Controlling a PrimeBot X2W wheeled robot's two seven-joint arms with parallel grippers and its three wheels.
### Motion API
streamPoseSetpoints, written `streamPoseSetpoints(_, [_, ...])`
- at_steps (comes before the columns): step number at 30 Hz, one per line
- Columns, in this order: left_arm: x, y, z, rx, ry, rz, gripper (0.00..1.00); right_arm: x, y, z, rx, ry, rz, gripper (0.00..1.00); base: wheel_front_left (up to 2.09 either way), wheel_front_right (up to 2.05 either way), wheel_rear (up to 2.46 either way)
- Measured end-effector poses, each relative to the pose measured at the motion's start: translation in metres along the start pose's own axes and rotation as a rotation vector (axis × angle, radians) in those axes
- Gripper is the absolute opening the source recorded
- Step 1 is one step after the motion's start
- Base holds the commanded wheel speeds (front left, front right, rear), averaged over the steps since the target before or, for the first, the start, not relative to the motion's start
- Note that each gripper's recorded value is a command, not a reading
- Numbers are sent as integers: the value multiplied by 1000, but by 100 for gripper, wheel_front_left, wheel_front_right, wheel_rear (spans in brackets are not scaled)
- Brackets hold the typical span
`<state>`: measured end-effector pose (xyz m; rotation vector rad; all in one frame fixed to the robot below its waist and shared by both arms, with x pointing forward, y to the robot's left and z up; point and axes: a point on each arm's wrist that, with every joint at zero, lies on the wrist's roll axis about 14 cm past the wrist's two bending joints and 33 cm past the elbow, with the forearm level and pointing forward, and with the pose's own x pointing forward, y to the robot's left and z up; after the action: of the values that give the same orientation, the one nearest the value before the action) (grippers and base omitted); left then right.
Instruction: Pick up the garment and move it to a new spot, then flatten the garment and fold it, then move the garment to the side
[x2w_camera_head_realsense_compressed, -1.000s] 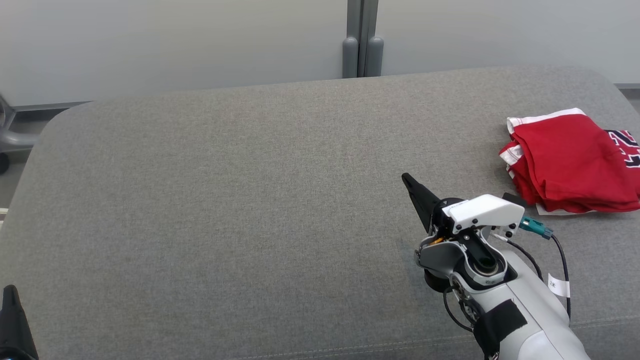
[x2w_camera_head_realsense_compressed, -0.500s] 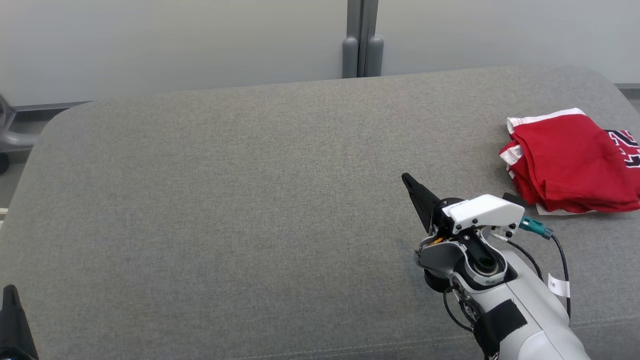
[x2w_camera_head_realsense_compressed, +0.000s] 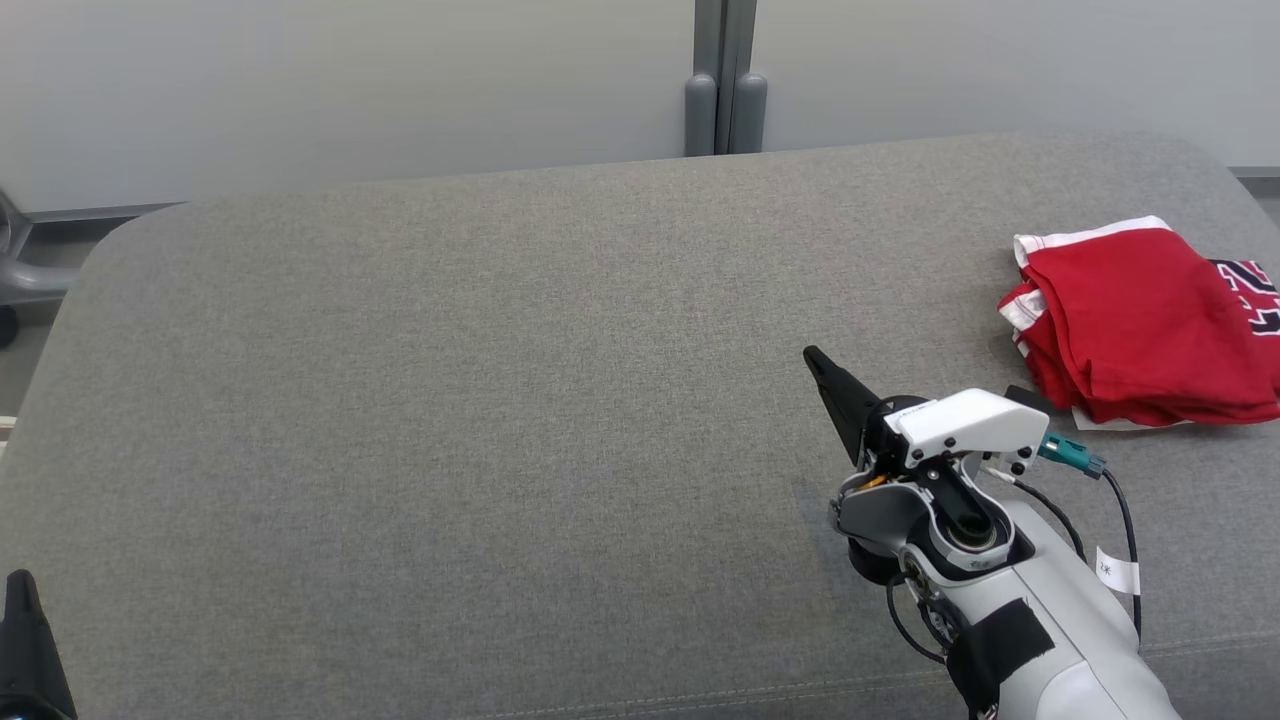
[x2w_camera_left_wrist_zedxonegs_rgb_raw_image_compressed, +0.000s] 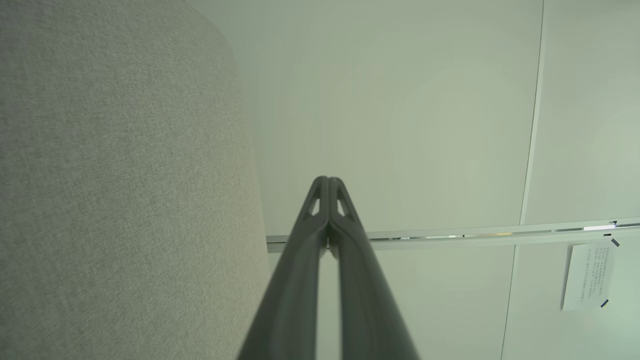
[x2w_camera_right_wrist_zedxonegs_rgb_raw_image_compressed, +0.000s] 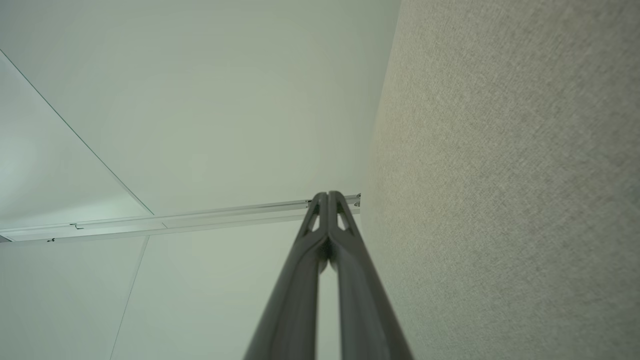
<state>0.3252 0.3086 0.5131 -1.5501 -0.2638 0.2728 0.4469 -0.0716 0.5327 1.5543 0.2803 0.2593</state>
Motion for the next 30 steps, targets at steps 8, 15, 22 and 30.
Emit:
streamPoseSetpoints(8, [0,0,0,0,0,0,0,0,0,0,0,0,0,0,0,0,0])
streamPoseSetpoints(15, [0,0,0,0,0,0,0,0,0,0,0,0,0,0,0,0,0])
streamPoseSetpoints(22, [0,0,0,0,0,0,0,0,0,0,0,0,0,0,0,0,0])
streamPoseSetpoints(30, [0,0,0,0,0,0,0,0,0,0,0,0,0,0,0,0,0])
